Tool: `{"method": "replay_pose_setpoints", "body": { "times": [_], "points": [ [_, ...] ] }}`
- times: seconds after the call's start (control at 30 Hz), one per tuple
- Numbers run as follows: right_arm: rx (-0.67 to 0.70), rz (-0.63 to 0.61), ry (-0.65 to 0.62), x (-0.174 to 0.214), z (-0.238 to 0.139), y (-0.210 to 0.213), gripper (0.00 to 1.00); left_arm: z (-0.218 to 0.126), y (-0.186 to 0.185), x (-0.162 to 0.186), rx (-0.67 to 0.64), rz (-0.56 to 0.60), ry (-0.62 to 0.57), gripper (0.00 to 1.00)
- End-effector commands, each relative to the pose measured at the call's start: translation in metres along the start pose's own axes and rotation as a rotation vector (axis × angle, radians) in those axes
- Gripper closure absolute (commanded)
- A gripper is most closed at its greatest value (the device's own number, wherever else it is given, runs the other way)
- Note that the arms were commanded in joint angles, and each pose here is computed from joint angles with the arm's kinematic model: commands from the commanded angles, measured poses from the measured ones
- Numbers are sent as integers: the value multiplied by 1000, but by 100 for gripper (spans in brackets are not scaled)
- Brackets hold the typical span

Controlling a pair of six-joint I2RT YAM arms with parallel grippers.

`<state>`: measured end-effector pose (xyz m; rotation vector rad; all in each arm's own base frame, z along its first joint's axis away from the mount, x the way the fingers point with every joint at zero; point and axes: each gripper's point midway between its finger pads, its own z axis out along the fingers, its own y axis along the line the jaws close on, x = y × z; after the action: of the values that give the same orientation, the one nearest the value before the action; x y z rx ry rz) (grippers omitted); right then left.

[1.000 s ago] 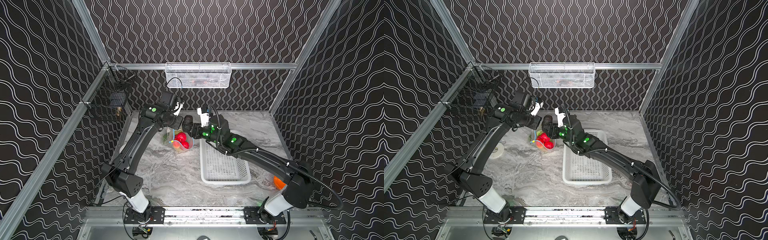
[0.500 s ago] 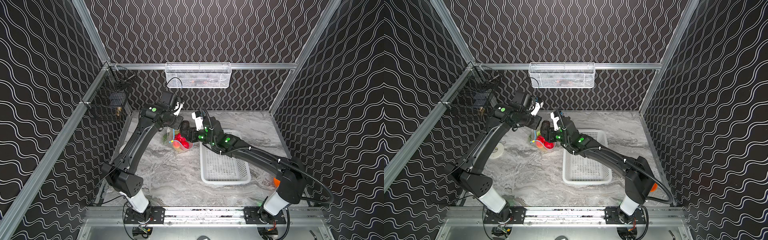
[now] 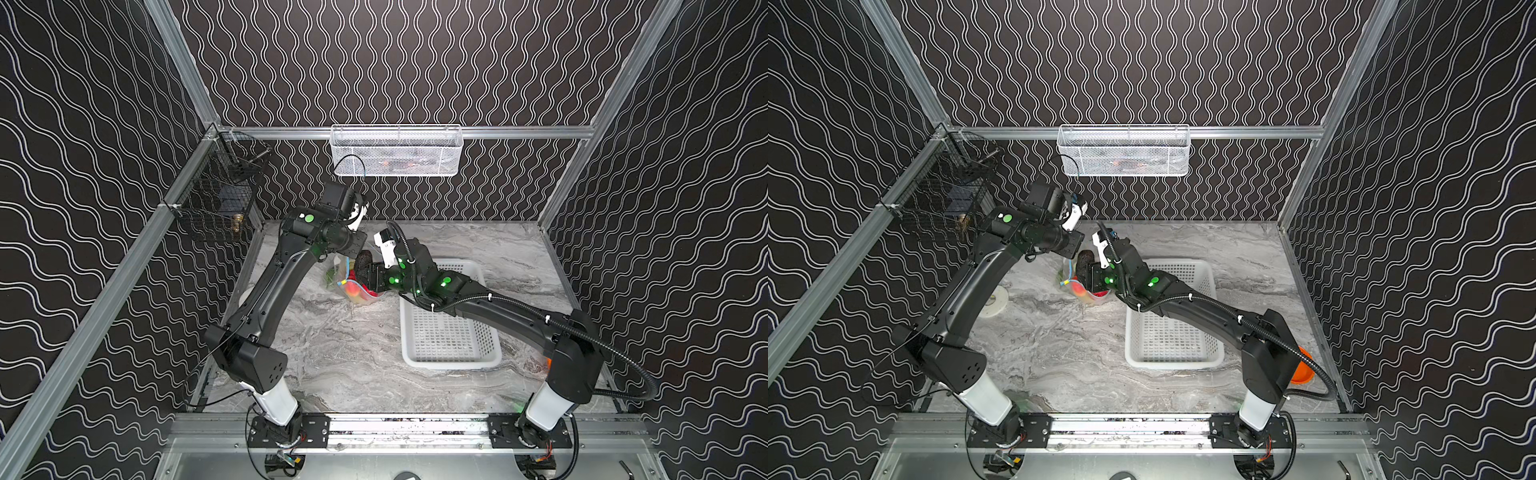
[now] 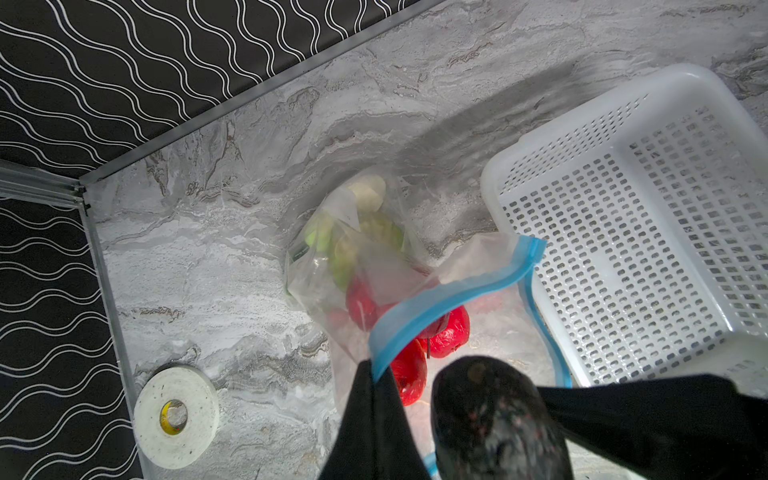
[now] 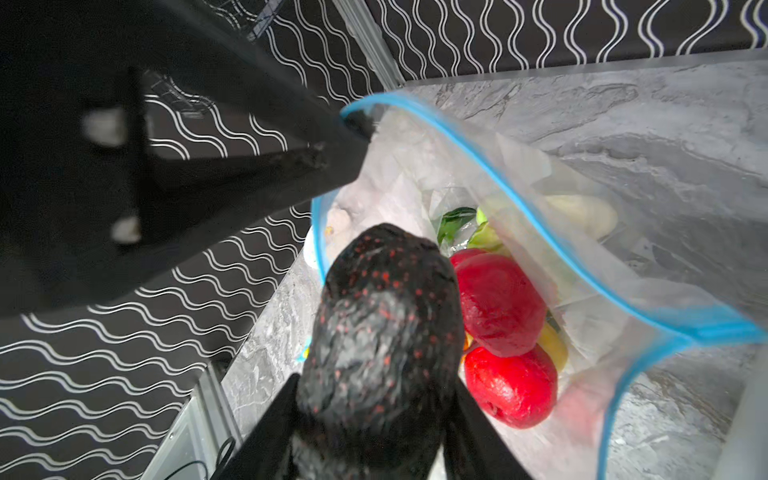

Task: Place the food in the zip-top bag and seal the zipper
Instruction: 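Lower the avocado into the bag and open the right gripper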

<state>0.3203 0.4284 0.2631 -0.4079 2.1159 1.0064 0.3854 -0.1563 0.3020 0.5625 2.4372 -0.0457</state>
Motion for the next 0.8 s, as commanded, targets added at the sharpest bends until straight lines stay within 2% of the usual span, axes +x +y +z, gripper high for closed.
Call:
{"method": "replay_pose_setpoints", "body": {
  "times": [0.0,0.17,0.77],
  "points": [
    [30,6,-4,-3,2,-3,77,-5,0,-2,4,-5,-19,100],
    [74,22,5,-5,9,-9,77,-8,1,-4,5,-6,-27,100],
    [98,90,-9,-7,32,-16,77,-11,0,-5,12,-7,-35,100]
  ]
}}
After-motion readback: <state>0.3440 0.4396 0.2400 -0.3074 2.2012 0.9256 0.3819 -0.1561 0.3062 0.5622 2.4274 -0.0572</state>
